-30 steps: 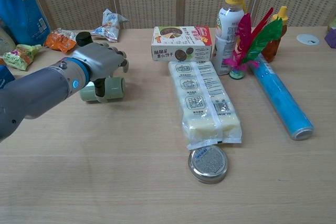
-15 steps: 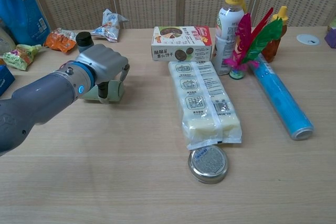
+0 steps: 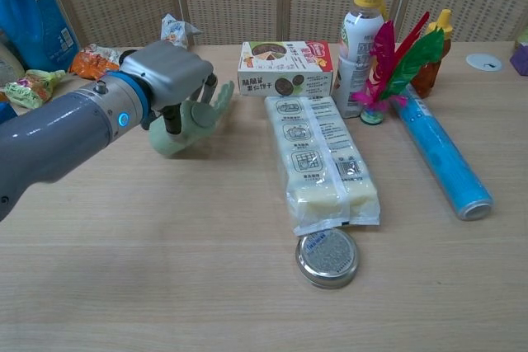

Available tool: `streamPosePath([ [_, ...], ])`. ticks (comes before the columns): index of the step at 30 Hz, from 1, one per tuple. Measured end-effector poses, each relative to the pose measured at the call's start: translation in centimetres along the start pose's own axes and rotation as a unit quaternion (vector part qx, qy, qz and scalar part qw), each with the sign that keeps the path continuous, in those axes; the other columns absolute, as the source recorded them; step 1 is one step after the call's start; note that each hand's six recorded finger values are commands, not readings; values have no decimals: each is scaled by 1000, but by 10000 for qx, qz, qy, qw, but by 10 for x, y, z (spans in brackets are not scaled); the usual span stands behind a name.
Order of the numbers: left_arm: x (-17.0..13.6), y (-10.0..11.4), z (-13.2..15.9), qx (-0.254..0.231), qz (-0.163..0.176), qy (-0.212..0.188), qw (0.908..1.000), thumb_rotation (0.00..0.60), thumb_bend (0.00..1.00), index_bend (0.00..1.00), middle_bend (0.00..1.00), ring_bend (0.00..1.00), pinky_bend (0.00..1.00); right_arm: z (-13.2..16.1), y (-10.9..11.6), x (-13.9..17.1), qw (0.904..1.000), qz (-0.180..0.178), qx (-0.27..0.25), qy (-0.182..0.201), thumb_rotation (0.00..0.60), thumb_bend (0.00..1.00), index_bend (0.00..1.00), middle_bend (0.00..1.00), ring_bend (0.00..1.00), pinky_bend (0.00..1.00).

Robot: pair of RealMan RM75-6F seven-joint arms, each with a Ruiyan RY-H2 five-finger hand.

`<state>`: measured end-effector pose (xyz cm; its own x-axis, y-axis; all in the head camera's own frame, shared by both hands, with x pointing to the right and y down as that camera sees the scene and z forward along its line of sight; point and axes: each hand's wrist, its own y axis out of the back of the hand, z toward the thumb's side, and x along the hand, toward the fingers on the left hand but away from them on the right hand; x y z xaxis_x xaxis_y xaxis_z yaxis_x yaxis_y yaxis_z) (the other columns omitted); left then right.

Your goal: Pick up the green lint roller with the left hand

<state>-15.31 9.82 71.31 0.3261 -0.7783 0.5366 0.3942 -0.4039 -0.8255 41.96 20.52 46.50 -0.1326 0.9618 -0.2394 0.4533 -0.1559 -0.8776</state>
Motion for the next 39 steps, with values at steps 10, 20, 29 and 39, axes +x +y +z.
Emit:
streamPosePath([
  [10, -21, 53, -8, -140, 485, -102, 9987, 600, 0, 670, 449, 578, 702, 1, 1, 1, 10000, -18, -16, 19, 600, 0, 0, 111, 0, 0],
  [20, -47, 106, -27, -302, 907, -87, 9954, 600, 0, 677, 445, 578, 701, 2, 1, 2, 10000, -30, -17, 31, 600, 0, 0, 111, 0, 0],
  [29, -72, 148, -49, -353, 1212, -5, 9920, 600, 0, 684, 445, 578, 701, 5, 2, 4, 10000, -37, -20, 68, 600, 0, 0, 111, 0, 0],
  [39, -83, 163, -68, -366, 1335, 130, 9903, 600, 0, 686, 445, 578, 702, 6, 1, 4, 10000, -28, 6, 79, 600, 0, 0, 111, 0, 0],
])
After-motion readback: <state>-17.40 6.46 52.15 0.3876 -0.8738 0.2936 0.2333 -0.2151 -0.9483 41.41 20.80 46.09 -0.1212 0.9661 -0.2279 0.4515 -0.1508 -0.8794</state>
